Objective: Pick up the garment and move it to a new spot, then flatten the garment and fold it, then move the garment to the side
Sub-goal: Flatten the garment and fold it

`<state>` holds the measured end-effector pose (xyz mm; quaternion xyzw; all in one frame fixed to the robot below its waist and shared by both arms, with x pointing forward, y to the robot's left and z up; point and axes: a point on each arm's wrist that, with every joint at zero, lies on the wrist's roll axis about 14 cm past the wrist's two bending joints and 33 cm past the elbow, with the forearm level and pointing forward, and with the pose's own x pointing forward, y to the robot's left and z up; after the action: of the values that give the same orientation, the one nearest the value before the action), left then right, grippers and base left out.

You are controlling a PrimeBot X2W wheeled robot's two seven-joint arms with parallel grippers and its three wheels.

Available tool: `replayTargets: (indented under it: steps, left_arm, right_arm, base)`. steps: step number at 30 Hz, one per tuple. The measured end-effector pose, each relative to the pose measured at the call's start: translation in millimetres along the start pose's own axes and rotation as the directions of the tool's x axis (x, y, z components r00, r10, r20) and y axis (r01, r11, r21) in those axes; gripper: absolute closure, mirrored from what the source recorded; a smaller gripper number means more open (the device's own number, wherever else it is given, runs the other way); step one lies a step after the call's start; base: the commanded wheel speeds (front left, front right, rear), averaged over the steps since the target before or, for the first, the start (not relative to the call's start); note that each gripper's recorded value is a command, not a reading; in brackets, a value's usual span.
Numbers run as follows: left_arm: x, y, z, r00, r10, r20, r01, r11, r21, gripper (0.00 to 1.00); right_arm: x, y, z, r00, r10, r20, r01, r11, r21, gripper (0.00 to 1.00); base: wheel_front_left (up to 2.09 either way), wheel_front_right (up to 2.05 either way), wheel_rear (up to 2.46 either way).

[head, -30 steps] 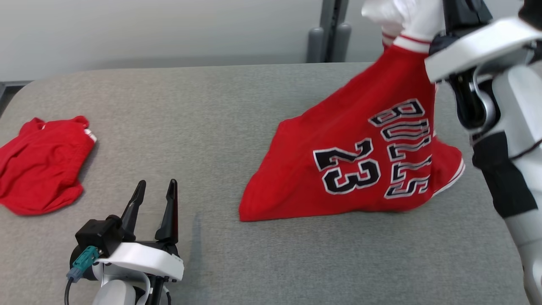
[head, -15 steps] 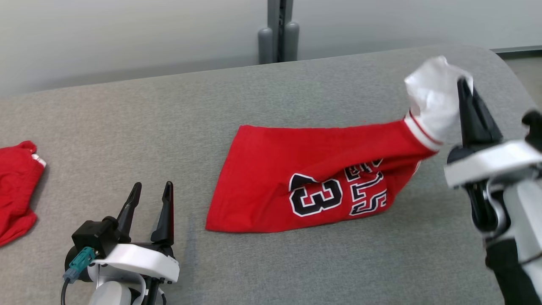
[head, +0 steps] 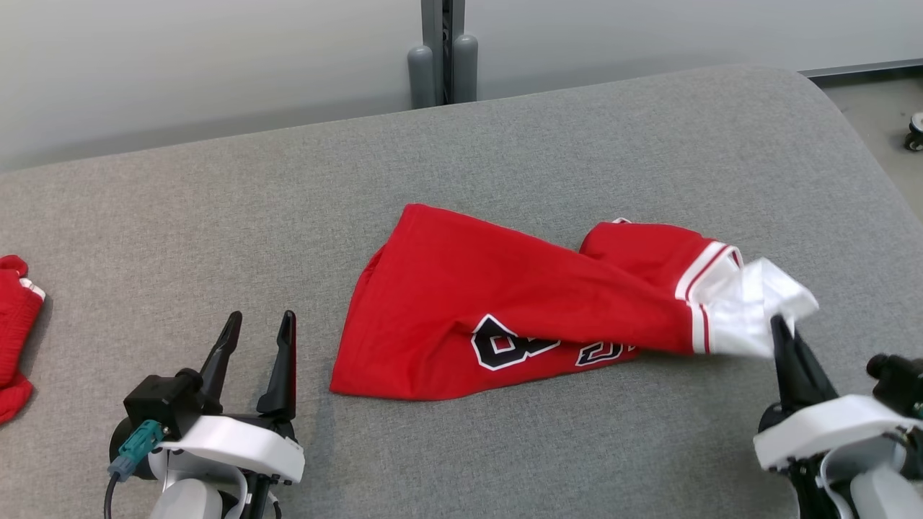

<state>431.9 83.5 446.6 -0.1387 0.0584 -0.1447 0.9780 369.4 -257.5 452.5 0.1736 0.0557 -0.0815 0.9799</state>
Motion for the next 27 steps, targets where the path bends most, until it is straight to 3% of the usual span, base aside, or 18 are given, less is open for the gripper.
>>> replayTargets:
  steps: [9, 10, 11, 12, 18, 27]
  left_arm:
    - [-0.5, -1.5, -1.0, 1.0, -0.009, -0.006, 0.009, 1.0, 0.005, 0.0]
    - [-0.8, -1.1, -1.0, 1.0, -0.008, -0.007, 0.008, 1.0, 0.006, 0.0]
    - [-1.1, -1.3, -1.1, 1.0, -0.009, -0.008, 0.009, 1.0, 0.006, 0.0]
    - [-1.3, -1.5, -1.0, 1.0, -0.009, -0.007, 0.009, 1.0, 0.006, 0.0]
    - [-3.0, -1.9, 1.6, 1.0, -0.01, -0.002, 0.01, 1.0, 0.009, 0.0]
    - [-6.3, -0.6, 8.1, 1.0, -0.003, 0.015, 0.003, 1.0, 0.012, 0.0]
  right_arm:
    - [-27.0, -26.9, -42.2, 0.983, -0.105, -0.151, 0.109, 0.994, 0.017, 1.0]
    - [-29.7, -31.3, -45.7, 0.979, -0.117, -0.168, 0.119, 0.993, 0.0, 0.96]
    - [-31.3, -33.7, -48.6, 0.975, -0.124, -0.182, 0.124, 0.992, -0.013, 0.53]
    - [-31.9, -35.4, -48.5, 0.974, -0.132, -0.183, 0.132, 0.991, -0.013, 0.0]
    - [-31.6, -49.0, -30.4, 0.977, -0.182, -0.114, 0.181, 0.983, -0.017, 0.0]
    - [-27.6, -46.5, 53.0, 0.962, -0.176, 0.21, 0.178, 0.984, 0.013, 0.0]
  base:
    - [0.0, 0.0, 0.0]
    - [0.0, 0.0, 0.0]
    - [0.0, 0.0, 0.0]
    - [0.0, 0.0, 0.0]
    - [0.0, 0.0, 0.0]
    - [0.0, 0.0, 0.0]
